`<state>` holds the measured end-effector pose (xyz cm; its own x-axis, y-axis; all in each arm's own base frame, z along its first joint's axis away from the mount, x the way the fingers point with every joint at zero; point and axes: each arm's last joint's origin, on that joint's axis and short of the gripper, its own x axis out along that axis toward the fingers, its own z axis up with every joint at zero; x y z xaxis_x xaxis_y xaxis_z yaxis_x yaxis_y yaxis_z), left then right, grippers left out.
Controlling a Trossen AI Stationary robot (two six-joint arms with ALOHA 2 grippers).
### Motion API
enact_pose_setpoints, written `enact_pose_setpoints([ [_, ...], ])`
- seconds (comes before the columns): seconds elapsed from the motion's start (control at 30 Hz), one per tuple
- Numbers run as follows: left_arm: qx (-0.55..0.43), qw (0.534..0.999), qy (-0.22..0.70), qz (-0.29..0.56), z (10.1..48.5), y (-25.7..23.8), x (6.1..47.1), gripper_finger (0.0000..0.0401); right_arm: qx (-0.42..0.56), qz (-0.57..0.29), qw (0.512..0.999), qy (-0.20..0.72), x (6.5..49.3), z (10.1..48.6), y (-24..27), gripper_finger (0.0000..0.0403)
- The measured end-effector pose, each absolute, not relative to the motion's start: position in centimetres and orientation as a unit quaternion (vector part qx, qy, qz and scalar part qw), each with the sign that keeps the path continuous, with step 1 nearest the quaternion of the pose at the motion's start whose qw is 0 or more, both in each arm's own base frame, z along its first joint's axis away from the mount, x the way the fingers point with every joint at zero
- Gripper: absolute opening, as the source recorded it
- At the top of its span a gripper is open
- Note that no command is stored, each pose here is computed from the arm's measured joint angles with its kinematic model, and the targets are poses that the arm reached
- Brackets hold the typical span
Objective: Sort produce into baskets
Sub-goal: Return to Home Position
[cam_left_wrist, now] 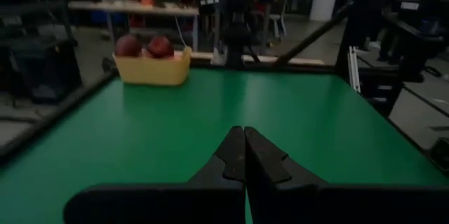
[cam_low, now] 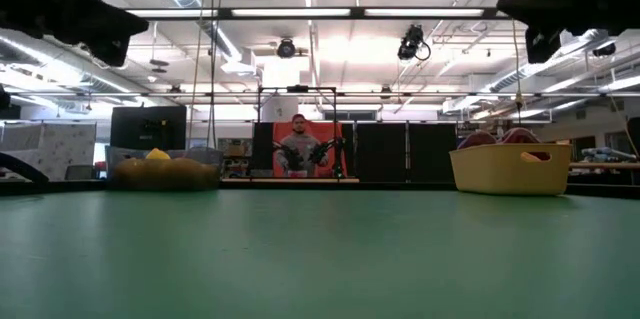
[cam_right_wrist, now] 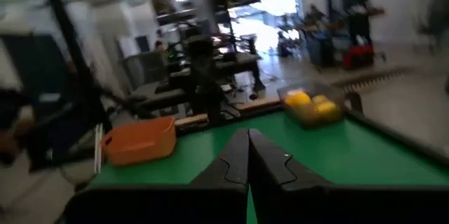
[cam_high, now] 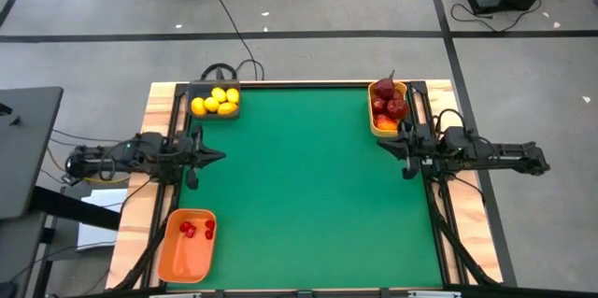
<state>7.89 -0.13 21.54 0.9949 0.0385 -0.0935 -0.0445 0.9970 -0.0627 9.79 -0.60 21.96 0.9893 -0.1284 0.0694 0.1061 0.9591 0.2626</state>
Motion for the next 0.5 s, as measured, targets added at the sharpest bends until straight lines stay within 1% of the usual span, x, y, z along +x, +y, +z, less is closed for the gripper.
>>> enact_pose_setpoints([
  [0.1, -0.021, 0.999, 0.033, 0.032, 20.9, -0.1, 7.8, 0.0000, 0.079, -0.052, 0.994, -0.059, 9.6, 22.3, -0.5, 0.0009],
  [0.2, -0.012, 0.999, 0.021, 0.043, 20.6, 0.0, 8.1, 0.0000, 0.055, -0.057, 0.994, -0.081, 9.2, 22.7, -0.5, 0.0009],
  [0.27, -0.013, 0.999, 0.006, 0.043, 20.5, 0.0, 8.3, 0.0000, 0.042, -0.053, 0.994, -0.089, 8.9, 22.8, -0.5, 0.0009],
  [0.37, -0.012, 0.999, 0.012, 0.039, 20.1, 0.0, 8.4, 0.0000, 0.035, -0.049, 0.993, -0.100, 8.3, 22.9, -0.5, 0.0009],
  [0.5, -0.013, 0.999, 0.007, 0.033, 19.2, -0.1, 8.8, 0.0000, 0.033, -0.046, 0.995, -0.085, 8.1, 22.5, -0.4, 0.0009],
])
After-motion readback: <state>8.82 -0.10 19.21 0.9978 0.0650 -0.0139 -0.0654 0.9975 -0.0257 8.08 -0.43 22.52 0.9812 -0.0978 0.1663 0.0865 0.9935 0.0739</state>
